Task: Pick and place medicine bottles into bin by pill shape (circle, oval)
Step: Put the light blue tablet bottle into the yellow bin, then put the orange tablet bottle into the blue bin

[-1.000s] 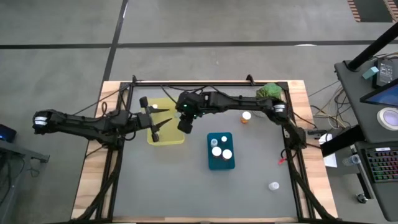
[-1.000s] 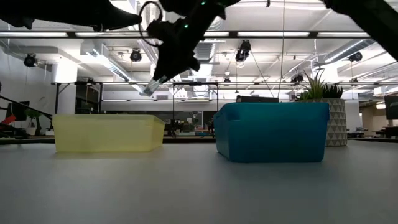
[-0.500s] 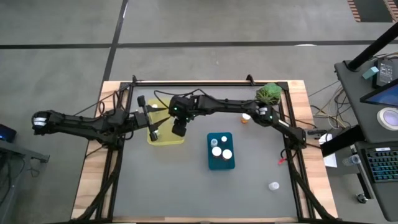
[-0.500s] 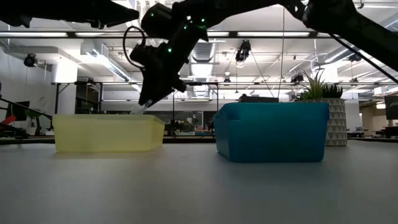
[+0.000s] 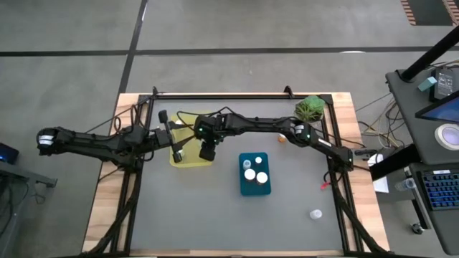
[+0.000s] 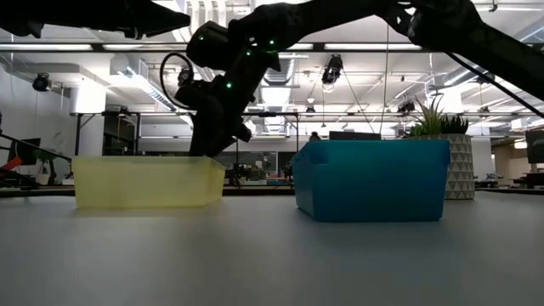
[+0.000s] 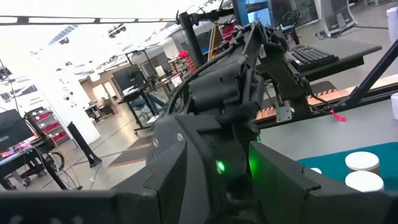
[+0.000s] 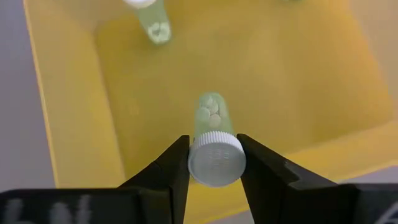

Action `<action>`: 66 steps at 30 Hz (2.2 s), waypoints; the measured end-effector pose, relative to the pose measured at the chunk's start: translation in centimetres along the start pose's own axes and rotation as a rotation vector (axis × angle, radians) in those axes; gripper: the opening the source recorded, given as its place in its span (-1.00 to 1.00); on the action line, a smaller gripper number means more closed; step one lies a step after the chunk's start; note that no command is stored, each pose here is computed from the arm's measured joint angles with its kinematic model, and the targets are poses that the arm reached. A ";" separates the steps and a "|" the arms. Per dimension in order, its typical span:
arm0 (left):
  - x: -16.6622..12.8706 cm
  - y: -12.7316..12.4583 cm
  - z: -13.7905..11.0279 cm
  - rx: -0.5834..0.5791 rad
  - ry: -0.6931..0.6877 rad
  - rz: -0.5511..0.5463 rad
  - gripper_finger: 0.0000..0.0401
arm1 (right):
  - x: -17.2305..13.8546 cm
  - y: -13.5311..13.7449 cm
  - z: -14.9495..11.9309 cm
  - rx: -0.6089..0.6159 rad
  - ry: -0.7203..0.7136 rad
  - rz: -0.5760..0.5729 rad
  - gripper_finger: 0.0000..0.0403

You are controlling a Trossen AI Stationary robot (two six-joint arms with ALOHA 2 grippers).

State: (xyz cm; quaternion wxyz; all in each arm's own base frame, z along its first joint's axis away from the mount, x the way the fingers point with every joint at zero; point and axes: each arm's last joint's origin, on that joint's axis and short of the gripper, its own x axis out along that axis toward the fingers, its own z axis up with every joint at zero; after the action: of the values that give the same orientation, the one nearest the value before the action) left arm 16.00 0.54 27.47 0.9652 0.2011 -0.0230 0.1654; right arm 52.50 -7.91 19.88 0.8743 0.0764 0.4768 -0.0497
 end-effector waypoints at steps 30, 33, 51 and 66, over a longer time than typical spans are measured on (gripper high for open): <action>0.0 0.0 0.0 0.002 0.001 0.000 -0.21 | 0.9 -0.1 -0.5 0.008 0.023 0.002 -0.13; 0.0 0.0 0.0 0.002 0.001 0.000 -0.21 | 0.9 -0.1 -0.4 0.010 0.017 0.002 -0.07; 0.0 0.0 0.0 0.002 0.001 0.000 -0.21 | -7.5 1.5 -0.2 0.088 0.106 -0.008 0.00; 0.0 -0.1 -0.2 -0.005 0.006 -0.003 -0.21 | -14.3 5.0 -4.0 0.196 0.297 -0.102 0.00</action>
State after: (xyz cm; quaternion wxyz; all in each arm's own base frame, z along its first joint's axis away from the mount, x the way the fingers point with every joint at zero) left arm 16.05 0.54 27.26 0.9660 0.1983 -0.0202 0.1644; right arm 42.25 -2.10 30.14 0.7790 0.1434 0.5967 -0.1285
